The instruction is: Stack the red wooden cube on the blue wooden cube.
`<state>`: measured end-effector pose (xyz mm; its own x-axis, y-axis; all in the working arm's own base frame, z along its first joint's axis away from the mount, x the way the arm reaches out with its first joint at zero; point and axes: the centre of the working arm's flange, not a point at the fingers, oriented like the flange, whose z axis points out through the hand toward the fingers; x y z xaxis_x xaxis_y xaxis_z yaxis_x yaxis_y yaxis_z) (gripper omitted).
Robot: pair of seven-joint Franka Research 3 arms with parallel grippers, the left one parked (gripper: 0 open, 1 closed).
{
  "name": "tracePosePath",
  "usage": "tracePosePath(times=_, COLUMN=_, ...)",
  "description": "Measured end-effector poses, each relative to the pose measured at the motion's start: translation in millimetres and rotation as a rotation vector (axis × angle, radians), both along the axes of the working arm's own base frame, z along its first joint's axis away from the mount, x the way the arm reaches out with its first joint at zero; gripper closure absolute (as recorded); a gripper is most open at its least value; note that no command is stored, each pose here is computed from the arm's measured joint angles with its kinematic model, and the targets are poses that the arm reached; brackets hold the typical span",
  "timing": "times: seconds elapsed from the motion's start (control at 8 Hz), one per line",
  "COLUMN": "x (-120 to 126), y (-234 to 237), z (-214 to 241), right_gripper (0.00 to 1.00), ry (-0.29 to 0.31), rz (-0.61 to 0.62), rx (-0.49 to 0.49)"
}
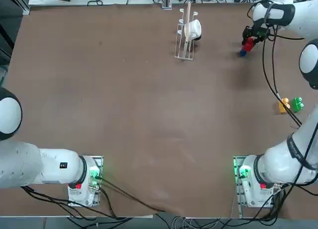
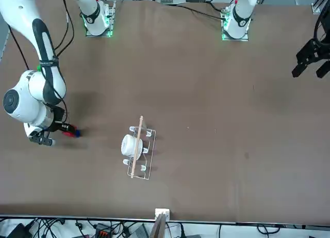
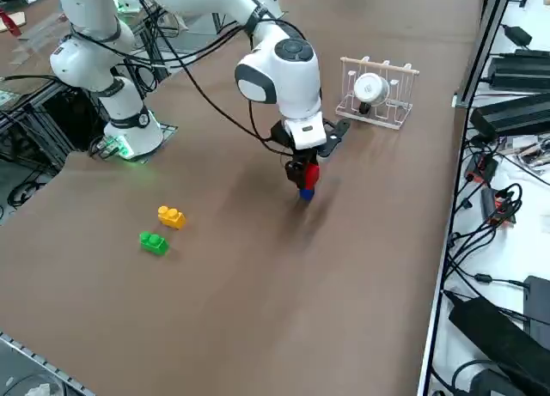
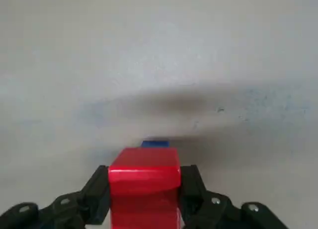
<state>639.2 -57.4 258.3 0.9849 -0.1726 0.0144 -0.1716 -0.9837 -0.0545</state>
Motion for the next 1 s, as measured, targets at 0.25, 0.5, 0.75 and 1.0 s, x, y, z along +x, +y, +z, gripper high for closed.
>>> tracePosePath(times=0.25, x=-0.3, y=0.7, z=0.0, right_gripper=0.3, ry=-0.027, rz=0.0, rx=-0.005)
tracePosePath(times=0.5, x=-1.5, y=1.0, z=0.0, right_gripper=0.3, ry=-0.034, rz=-0.001, rx=-0.006)
tracePosePath(times=0.75, x=-1.4, y=2.0, z=0.0, right_gripper=0.3, ry=-0.037, rz=0.001, rx=-0.006)
tracePosePath(times=1.0, x=-2.1, y=7.1, z=0.0, right_gripper=0.3, ry=-0.049, rz=0.008, rx=-0.008)
